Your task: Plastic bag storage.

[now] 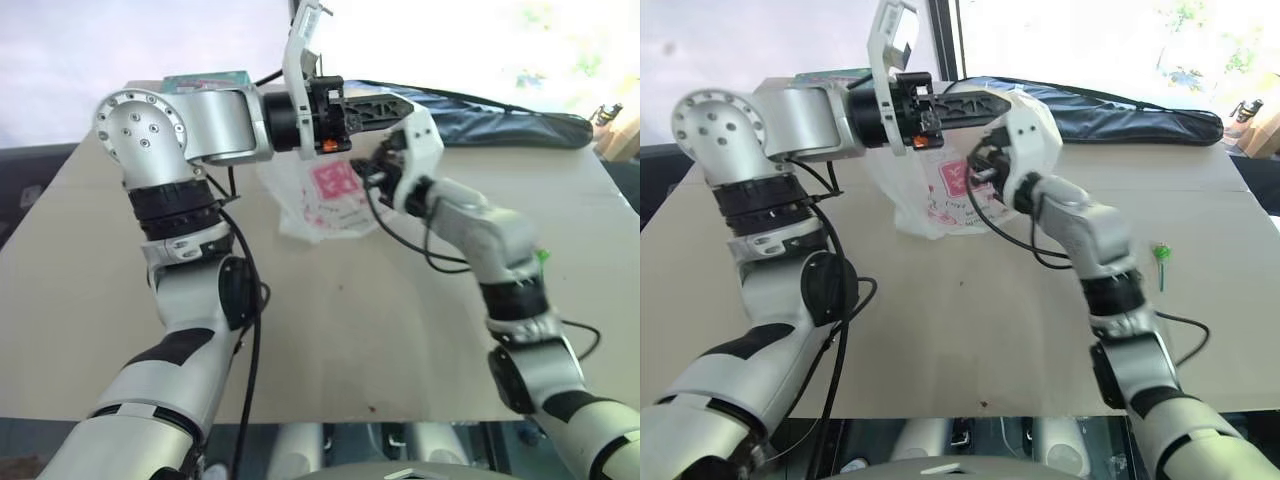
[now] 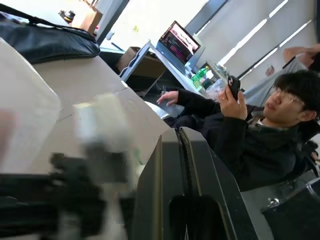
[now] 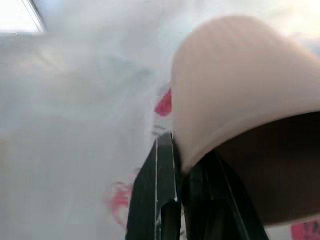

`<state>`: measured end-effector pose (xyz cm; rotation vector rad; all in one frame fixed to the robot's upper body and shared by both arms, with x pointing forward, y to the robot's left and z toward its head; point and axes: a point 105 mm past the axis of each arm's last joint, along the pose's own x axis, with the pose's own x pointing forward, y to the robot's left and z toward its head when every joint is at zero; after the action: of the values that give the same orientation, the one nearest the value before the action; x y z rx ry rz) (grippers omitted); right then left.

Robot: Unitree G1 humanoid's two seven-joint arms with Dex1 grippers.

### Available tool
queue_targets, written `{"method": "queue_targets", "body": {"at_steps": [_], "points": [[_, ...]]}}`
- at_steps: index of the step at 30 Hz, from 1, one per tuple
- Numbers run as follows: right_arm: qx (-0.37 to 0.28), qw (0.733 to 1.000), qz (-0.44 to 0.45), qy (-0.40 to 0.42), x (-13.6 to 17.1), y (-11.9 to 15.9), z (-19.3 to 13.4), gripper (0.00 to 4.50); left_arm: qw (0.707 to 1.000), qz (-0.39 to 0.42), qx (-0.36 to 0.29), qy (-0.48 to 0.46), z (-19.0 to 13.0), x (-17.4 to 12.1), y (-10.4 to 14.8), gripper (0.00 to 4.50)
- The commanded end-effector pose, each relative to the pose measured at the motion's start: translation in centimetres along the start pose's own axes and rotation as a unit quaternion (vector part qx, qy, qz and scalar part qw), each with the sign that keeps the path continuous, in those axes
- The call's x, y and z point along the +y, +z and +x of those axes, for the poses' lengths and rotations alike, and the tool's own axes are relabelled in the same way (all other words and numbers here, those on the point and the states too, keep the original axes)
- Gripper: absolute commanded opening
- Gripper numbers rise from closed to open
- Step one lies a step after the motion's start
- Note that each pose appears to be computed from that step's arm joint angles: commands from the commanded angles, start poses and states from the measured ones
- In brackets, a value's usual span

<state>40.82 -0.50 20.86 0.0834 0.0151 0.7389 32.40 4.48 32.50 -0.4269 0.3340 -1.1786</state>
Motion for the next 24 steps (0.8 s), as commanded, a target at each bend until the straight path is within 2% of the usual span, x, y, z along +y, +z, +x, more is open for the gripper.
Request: {"method": "queue_targets", "body": {"at_steps": [1,3,6,9,11,12,13,14,16,18,20,24], "points": [[-0.02,0.999,-0.033,-0.004,-1.0,-0.6,1.0,1.09,0.999,0.019,-0.023,0.02,-0.7,-0.2,0.7,0.0],[-0.015,0.998,-0.055,-0.027,-2.1,-1.0,0.9,2.07,0.991,0.072,-0.053,0.098,-1.6,1.4,1.0,0.0],[-0.021,0.996,-0.08,-0.037,-2.6,-1.1,0.0,3.53,0.963,0.166,-0.093,0.188,-3.4,3.7,1.8,0.0],[-0.022,0.995,-0.092,-0.023,-2.2,-1.3,-1.7,3.59,0.926,0.296,-0.066,0.222,-5.0,4.6,1.2,1.36],[-0.021,0.995,-0.091,-0.022,-2.1,-1.4,-2.6,4.01,0.903,0.35,-0.065,0.241,-5.7,4.8,1.6,2.29],[-0.02,0.995,-0.092,-0.022,-2.1,-1.5,-3.0,4.41,0.881,0.391,-0.054,0.26,-6.0,5.1,1.8,2.81],[-0.018,0.995,-0.093,-0.023,-2.0,-1.5,-3.2,4.49,0.856,0.44,-0.033,0.268,-6.1,5.2,1.9,3.11],[-0.017,0.995,-0.093,-0.029,-2.1,-1.6,-3.3,4.5,0.836,0.481,-0.008,0.264,-6.0,5.2,1.6,3.62],[-0.016,0.995,-0.095,-0.038,-2.1,-1.5,-3.4,4.5,0.805,0.533,0.057,0.256,-5.6,5.8,0.3,4.41],[-0.017,0.994,-0.095,-0.044,-2.1,-1.5,-3.3,4.5,0.775,0.567,0.1,0.261,-5.4,7.0,-0.5,4.41],[-0.021,0.994,-0.094,-0.045,-2.0,-1.2,-3.2,4.5,0.761,0.579,0.133,0.262,-5.1,8.3,-1.1,4.41],[-0.024,0.994,-0.093,-0.049,-1.9,-0.9,-3.3,4.5,0.793,0.543,0.127,0.245,-4.2,8.3,-1.1,4.41]]}}
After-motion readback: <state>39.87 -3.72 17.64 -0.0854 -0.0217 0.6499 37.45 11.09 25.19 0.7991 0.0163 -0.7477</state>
